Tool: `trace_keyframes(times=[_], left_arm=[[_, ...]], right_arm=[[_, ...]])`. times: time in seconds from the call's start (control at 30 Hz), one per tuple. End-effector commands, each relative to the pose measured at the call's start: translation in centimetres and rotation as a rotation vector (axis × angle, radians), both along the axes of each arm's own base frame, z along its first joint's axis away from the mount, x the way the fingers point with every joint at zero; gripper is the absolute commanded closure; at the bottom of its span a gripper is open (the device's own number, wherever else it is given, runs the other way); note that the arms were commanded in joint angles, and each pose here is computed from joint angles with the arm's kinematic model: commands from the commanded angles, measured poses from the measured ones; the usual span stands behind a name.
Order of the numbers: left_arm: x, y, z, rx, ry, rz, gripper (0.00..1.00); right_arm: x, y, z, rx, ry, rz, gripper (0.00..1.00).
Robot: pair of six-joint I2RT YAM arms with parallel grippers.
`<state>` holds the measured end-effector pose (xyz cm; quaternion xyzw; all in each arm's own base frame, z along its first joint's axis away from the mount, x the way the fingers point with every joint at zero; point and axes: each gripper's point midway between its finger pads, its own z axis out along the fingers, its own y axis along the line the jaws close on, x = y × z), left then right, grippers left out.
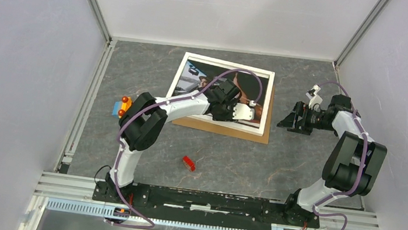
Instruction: Take the photo out of the frame
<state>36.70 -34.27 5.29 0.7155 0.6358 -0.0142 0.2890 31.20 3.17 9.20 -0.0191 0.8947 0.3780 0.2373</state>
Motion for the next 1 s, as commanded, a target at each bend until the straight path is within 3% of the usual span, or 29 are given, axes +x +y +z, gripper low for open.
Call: trace_keyframes(times=[0.0,0.33,0.43,0.53,0.67,0.83,0.97], left_arm=[[-2.8,-0.3,-1.1,0.001,0.137,0.061,0.5],[-4.3,-1.7,-0.3,-0.034,0.195,0.135,0.47],[-4.5,-2.3,0.7,-0.06,0.242,0.197,0.39],[-4.8,-3.0,2.5,-0.096,0.281,0.233,0.23],[-5.3,-3.1,6.2,-0.15,0.294,0.245,0.01],[-5.4,-2.2,13.3,-0.296,0.355,0.276,0.0],[-3.1,0.4,19.4,-0.455,0.416,0.371,0.0]], right_arm=[[0.5,-0.1,0.5,0.01,-0.032,0.005,0.13],[0.5,-0.1,0.7,0.011,-0.038,0.014,0.13],[0.6,-0.1,0.8,0.008,-0.041,0.02,0.13],[1.1,-0.4,1.0,-0.003,-0.051,0.028,0.13],[2.6,-1.0,2.3,-0.025,-0.099,0.035,0.13],[4.8,-1.9,4.6,-0.076,-0.195,0.049,0.11],[7.7,-2.8,8.0,-0.135,-0.325,0.059,0.02]])
